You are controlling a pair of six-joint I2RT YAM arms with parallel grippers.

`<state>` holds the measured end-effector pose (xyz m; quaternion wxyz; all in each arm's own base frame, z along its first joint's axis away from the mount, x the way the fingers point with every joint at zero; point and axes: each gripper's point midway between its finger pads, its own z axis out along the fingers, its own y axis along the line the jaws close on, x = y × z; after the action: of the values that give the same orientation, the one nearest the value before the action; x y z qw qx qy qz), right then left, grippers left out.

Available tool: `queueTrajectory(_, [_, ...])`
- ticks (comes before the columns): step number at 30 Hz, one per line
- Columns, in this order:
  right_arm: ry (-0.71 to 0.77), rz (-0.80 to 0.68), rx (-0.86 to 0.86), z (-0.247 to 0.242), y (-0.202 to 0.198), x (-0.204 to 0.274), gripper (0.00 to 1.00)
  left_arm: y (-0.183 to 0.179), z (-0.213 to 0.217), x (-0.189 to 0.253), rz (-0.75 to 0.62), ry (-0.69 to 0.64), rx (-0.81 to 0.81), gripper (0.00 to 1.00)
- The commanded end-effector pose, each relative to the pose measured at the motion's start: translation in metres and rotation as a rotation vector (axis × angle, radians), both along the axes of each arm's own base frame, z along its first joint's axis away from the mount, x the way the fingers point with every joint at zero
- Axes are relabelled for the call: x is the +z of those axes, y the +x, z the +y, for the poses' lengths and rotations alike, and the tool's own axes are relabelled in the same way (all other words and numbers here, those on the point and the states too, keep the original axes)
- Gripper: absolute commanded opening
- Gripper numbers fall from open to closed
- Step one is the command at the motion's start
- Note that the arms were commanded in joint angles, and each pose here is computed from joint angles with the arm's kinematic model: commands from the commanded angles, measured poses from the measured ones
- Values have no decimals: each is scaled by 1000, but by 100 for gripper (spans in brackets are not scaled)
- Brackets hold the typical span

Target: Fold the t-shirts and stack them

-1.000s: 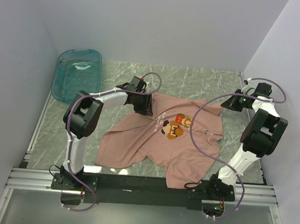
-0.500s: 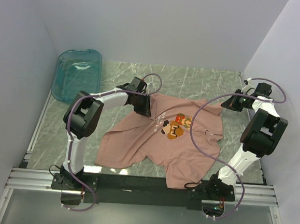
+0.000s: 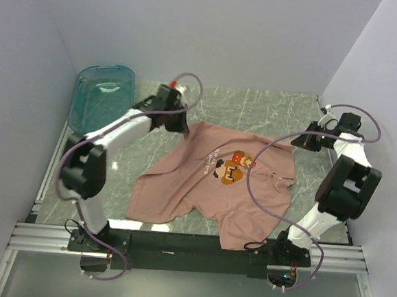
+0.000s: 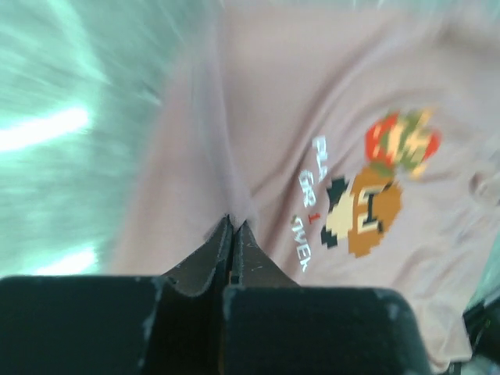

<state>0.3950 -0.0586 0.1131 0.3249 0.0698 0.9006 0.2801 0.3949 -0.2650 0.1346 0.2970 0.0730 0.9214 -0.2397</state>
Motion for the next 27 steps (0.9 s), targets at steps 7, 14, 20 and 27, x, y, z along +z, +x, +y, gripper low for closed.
queueTrajectory(7, [-287,-388,152,36,-38,134,0,9,107,142,-391,28,225,0])
queueTrajectory(14, [-582,-805,101,38,-64,342,0,-20,146,315,-813,-33,358,0])
queueTrajectory(20, [-815,-1244,-105,50,-154,525,0,-114,192,467,-1176,-225,488,0])
queueTrajectory(27, [-849,-1574,-416,60,-261,626,0,-243,220,570,-1488,-491,447,0])
